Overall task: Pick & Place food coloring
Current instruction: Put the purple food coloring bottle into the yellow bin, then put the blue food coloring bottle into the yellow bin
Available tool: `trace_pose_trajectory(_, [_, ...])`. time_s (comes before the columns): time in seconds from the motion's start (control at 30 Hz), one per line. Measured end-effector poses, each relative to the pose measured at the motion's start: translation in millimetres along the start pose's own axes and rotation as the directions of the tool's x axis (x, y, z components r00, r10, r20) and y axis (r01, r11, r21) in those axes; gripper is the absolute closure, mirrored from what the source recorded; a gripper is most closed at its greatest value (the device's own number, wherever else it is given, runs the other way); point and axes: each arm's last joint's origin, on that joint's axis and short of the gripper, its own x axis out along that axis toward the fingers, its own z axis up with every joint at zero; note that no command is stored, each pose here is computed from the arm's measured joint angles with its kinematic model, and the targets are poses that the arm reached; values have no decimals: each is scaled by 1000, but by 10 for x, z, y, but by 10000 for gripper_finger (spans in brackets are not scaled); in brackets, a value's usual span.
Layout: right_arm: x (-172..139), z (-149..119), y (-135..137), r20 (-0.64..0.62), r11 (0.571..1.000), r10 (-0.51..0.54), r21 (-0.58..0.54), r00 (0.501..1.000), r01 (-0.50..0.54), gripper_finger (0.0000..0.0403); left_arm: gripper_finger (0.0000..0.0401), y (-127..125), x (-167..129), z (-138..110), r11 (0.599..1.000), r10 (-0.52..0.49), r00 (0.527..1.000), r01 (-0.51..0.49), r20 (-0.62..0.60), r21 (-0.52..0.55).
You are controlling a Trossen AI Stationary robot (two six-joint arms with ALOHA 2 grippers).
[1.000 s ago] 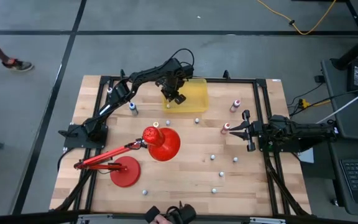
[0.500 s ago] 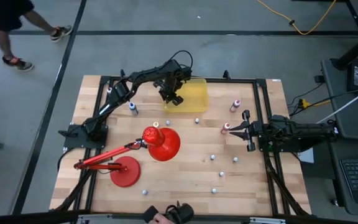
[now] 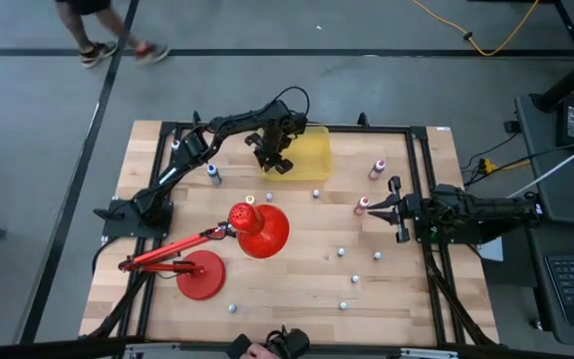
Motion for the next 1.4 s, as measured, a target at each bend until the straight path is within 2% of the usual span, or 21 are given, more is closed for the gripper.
trace_pose_trajectory(0.27, [0,0,0,0,1000,0,0,1000,0,347,322,-9,-1,-2,998,-56,998,56,-14,16])
trace_pose_trajectory(0.67, [0,0,0,0,1000,0,0,1000,0,347,296,-1,-18,2,998,-59,998,59,-8,18])
trace_pose_trajectory(1.13, [0,0,0,0,1000,0,0,1000,0,347,252,39,-364,21,996,-90,988,90,124,4])
trace_pose_trajectory(1.23, [0,0,0,0,1000,0,0,1000,0,347,233,49,-505,-53,998,-59,984,62,169,-12])
trace_pose_trajectory(1.4, [0,0,0,0,1000,0,0,1000,0,347,204,48,-759,-227,996,49,963,-29,264,-80])
